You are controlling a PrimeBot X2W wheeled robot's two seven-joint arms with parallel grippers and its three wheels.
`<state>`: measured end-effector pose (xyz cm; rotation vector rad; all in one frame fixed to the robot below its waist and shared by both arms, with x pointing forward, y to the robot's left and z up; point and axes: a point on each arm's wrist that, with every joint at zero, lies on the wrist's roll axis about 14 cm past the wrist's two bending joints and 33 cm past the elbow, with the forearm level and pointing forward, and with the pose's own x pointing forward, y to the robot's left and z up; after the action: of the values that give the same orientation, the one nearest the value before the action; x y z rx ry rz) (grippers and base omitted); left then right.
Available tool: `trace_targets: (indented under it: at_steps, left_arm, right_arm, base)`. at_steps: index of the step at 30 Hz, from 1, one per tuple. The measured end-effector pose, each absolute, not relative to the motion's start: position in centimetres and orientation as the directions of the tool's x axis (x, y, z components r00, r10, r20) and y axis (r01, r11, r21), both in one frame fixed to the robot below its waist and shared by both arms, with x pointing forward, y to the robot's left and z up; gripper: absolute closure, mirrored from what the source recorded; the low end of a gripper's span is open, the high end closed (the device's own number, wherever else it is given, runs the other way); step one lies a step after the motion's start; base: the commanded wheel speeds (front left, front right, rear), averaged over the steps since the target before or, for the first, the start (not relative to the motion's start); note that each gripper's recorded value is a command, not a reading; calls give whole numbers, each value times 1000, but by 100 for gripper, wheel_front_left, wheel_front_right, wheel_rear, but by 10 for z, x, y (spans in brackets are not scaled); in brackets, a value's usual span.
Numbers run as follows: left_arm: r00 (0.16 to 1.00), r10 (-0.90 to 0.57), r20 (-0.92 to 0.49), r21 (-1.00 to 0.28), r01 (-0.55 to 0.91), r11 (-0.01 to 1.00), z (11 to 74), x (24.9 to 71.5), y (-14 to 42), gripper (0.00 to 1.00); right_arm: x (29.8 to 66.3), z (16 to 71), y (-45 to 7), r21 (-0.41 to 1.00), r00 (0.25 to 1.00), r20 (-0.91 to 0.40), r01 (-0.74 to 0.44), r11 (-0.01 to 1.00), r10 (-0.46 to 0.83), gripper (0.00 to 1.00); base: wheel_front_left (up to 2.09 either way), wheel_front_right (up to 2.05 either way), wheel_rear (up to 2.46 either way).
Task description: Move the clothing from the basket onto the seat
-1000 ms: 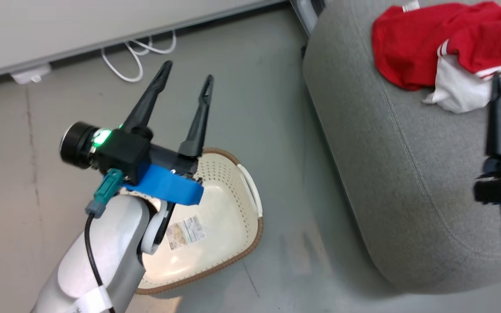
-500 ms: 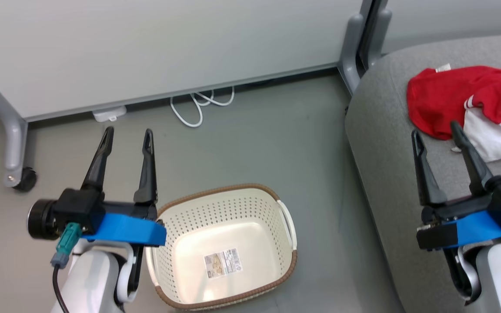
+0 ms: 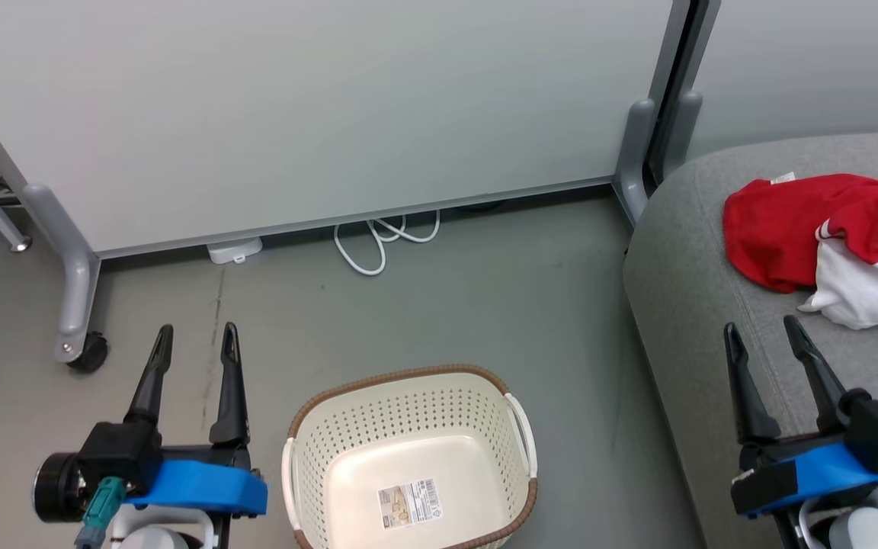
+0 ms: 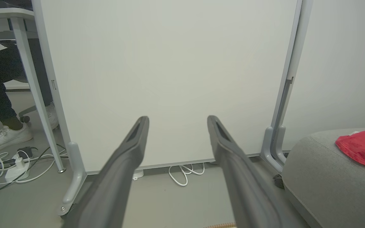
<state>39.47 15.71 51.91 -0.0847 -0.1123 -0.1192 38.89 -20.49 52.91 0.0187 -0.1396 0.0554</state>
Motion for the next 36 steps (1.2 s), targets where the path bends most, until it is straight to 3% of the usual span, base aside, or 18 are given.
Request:
trace_targets:
  at_steps: [31,32,36]
  left_arm:
    - [995,-71,72,-90,78,993,503,373,174,0]
    - [996,-71,59,-89,77,993,499,372,174,100]
    - [998,-66,-11,-102,65,993,477,363,175,100]
  right_arm:
    - [373,499,-192,78,997,59,-56,995,52,0]
    - [373,496,-191,81,997,49,-56,995,52,100]
    - [368,480,-190,94,999,-1,-49,994,50,100]
  base:
    - [0,0,0]
    - [0,0,0]
    - [0,0,0]
